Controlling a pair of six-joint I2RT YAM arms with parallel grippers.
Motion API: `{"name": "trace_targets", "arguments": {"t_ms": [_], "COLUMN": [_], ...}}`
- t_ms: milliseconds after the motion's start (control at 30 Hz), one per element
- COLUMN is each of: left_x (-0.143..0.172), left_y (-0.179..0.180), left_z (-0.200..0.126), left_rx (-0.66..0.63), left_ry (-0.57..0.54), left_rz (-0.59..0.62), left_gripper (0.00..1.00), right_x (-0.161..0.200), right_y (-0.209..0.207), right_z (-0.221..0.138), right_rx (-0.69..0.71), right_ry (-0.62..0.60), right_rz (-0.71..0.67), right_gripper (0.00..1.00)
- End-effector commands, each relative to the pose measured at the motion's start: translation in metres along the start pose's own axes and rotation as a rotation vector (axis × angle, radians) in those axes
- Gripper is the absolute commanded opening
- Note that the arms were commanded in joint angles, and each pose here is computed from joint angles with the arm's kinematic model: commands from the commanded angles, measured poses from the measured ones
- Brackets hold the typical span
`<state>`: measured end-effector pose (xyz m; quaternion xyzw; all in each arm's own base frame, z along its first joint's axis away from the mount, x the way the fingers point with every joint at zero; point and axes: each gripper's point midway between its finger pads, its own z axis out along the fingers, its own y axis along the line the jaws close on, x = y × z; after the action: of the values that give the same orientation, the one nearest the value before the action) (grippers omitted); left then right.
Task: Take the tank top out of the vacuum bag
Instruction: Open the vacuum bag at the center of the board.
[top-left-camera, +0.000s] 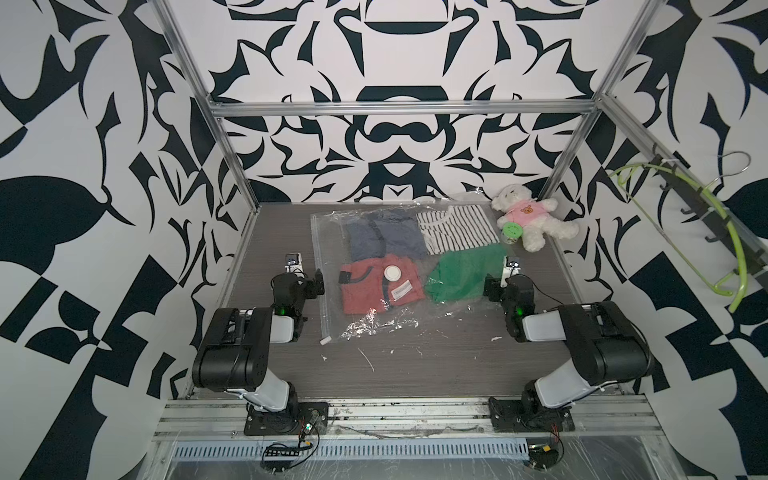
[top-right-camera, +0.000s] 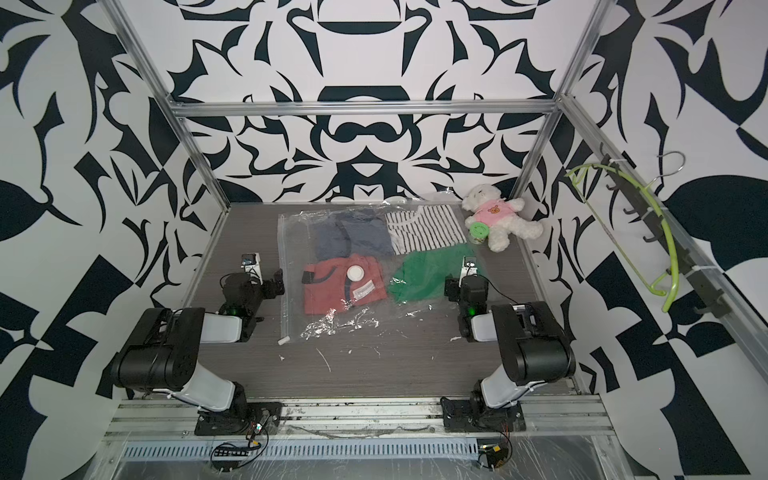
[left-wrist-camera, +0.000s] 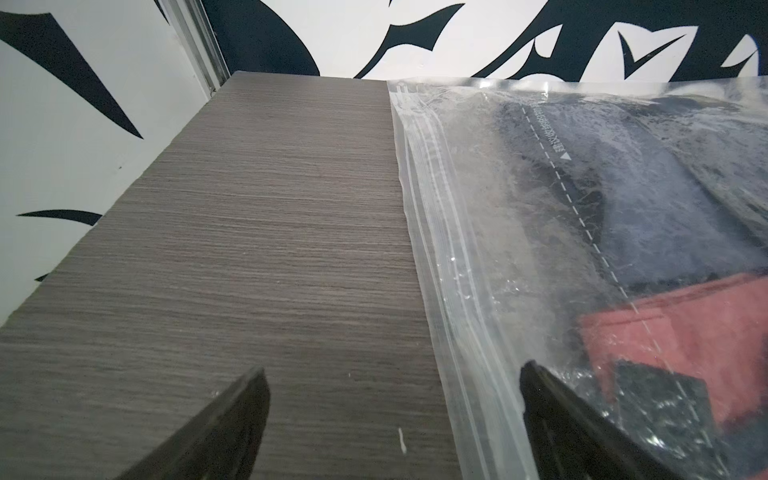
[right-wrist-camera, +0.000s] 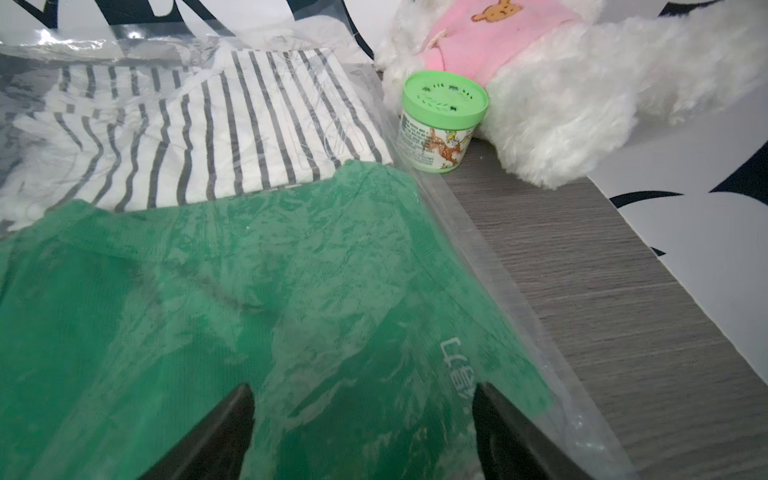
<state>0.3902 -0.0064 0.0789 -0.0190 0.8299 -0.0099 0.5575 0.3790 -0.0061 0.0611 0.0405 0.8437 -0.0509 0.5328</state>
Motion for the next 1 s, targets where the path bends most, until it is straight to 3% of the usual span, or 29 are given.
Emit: {"name": "trace_targets", "arguments": {"t_ms": [0, 433, 533, 700, 733, 800, 833, 933, 967], "left_x": [-0.010, -0.010, -0.010, -0.015, -0.025, -0.044, -0.065, -0.104, -0.105], "left_y": [0.000, 0.000, 0.000, -0.001, 0.000, 0.002, 0.008, 0.003, -0.005], "left_z": [0.002, 0.002, 0.001, 0.000, -0.004, -0.017, -0.029, -0.052, -0.054], "left_rx": [0.005, 0.005, 0.005, 0.009, -0.016, -0.145, -0.209, -0.201, -0.165], "left_ry": [-0.014, -0.017, -0.016, -0.040, -0.058, 0.034, 0.068, 0.125, 0.171], "left_rz": [0.000, 0.001, 0.001, 0.000, 0.009, 0.047, -0.019, -0.242, -0.276], "left_gripper": [0.99, 0.99, 0.99, 0.99, 0.99, 0.99, 0.99, 1.00, 0.99], "right_x": [-0.022, -0.022, -0.023, -0.026, -0.038, -0.069, -0.085, -0.107, -0.103], "right_y": [-0.001, -0.001, -0.001, -0.003, -0.003, 0.015, 0.022, 0.072, 0.106], "right_z": [0.000, 0.000, 0.001, -0.002, -0.008, -0.020, -0.024, -0.020, -0.022], "right_rx": [0.003, 0.002, 0.002, 0.013, 0.055, 0.090, 0.090, -0.160, -0.328], "right_ry": [-0.063, -0.062, -0.062, -0.082, -0.097, -0.040, -0.012, 0.151, 0.236], "right_rz": [0.016, 0.016, 0.015, 0.008, -0.012, -0.091, -0.041, 0.274, 0.269], "right_gripper": [0.84, 0.89, 1.00, 1.00, 1.00, 1.00, 1.00, 0.99, 0.96]}}
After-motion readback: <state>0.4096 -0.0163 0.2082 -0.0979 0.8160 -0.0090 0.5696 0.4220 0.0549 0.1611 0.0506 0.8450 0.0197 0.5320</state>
